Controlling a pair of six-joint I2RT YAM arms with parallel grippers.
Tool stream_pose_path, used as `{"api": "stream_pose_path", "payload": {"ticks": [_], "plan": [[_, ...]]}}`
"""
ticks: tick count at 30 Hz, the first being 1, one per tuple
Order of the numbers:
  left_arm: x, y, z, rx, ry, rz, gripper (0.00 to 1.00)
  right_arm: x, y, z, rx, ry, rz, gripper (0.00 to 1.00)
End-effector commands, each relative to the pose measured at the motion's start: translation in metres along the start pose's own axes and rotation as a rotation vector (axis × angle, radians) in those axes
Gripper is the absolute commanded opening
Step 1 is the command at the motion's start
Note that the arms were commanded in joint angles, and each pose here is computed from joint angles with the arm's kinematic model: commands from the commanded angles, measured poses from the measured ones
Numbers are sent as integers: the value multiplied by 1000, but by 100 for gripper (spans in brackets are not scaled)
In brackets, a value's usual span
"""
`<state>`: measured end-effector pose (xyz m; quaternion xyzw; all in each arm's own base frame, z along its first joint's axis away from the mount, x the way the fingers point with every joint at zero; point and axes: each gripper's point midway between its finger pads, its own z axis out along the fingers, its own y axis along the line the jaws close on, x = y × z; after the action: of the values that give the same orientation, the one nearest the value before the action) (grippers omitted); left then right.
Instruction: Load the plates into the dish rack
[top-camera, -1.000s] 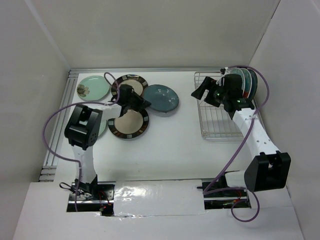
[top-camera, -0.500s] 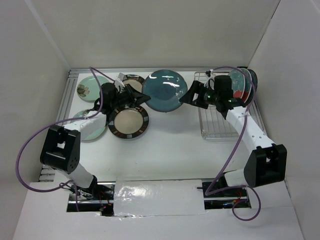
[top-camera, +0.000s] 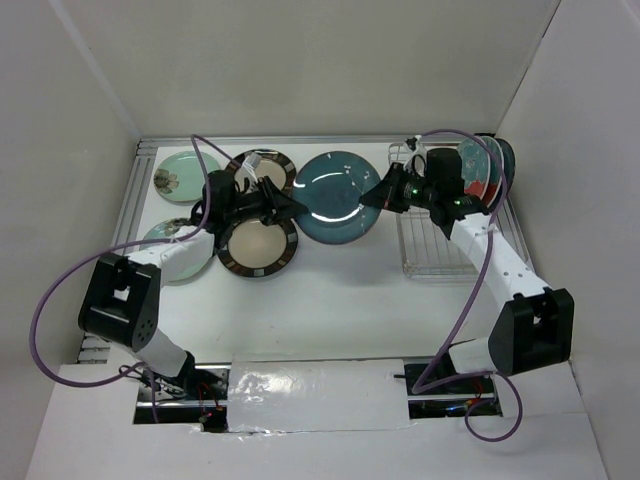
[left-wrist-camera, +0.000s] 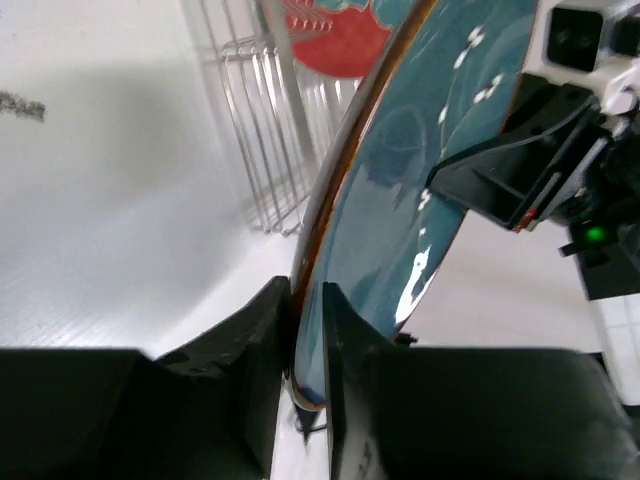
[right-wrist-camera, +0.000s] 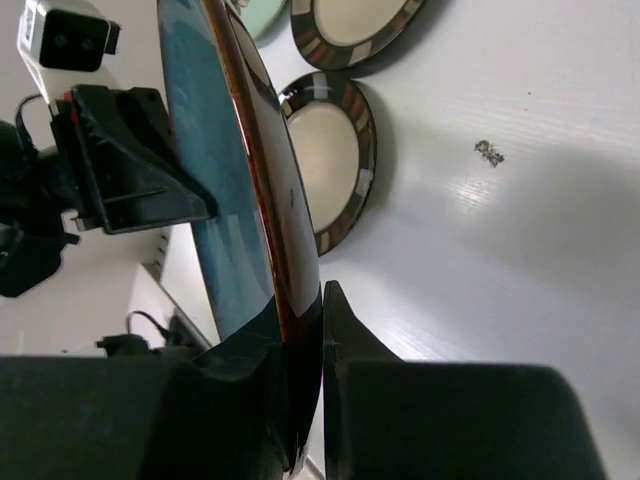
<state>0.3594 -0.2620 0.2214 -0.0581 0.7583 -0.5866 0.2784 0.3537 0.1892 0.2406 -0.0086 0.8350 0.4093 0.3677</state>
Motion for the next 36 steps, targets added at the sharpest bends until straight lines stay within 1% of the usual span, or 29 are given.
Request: {"api": "stream_pose_path", "payload": {"ticks": [1,2,3,4,5,6,7,8,9,10,11,12,13,14,15,16,17,18,21,22,24,25,27,28,32,36], "plan": [[-16,-67,-6,168,-18,194,34,-16,2,-4,28,-46,-151,0],[-20,-70,-5,160,-25,204,46,-19,-2,-5,62,-54,-158,0],[-17,-62,-4,122,-5,200,65,-31,-3,-10,80,-82,-189,0],[-22,-55,-5,88,-15,197,74,-40,-1,-12,90,-104,-212,0],[-29,-53,-4,52,-36,204,83,-52,-10,-17,154,-142,-221,0],[-32,-50,-6,18,-45,244,99,-72,-8,-27,188,-189,-260,0],[-26,-32,-7,-65,-19,204,100,-85,-6,-32,214,-226,-288,0],[-38,-29,-12,-119,-63,221,100,-103,-19,-44,309,-282,-297,0],[-40,-23,-16,-168,-72,261,100,-126,-17,-59,356,-341,-346,0],[-39,-13,-21,-226,-74,254,100,-139,-20,-68,402,-380,-368,0],[-36,4,-29,-310,-61,223,100,-156,-26,-85,501,-446,-387,0],[-41,13,-37,-386,-97,231,100,-175,-27,-102,566,-506,-433,0],[-41,19,-44,-434,-104,252,100,-186,-31,-119,627,-556,-448,0],[-41,25,-51,-481,-112,256,100,-197,-36,-140,726,-623,-461,0],[-36,45,-63,-582,-116,239,100,-212,-37,-155,781,-693,-478,0],[-35,54,-72,-624,-120,244,100,-218,-43,-170,851,-724,-508,0],[-33,54,-80,-640,-130,255,100,-222,-42,-181,890,-756,-526,0],[-26,71,-90,-683,-124,227,100,-226,-54,-194,971,-786,-548,0],[-21,82,-110,-707,-136,221,100,-230,-69,-216,1098,-831,-566,0],[-15,92,-116,-725,-130,204,100,-232,-80,-226,1148,-843,-584,0],[-8,96,-122,-732,-115,207,100,-232,-92,-230,1189,-841,-595,0],[-9,97,-125,-734,-125,206,100,-235,-97,-228,1183,-851,-599,0],[-5,103,-129,-757,-109,217,100,-234,-109,-228,1200,-816,-618,0],[-8,106,-132,-769,-122,215,100,-236,-112,-222,1192,-812,-622,0],[-9,103,-133,-765,-124,228,100,-235,-134,-215,1200,-775,-630,0],[-5,105,-133,-762,-113,222,100,-229,-147,-197,1148,-736,-627,0]]}}
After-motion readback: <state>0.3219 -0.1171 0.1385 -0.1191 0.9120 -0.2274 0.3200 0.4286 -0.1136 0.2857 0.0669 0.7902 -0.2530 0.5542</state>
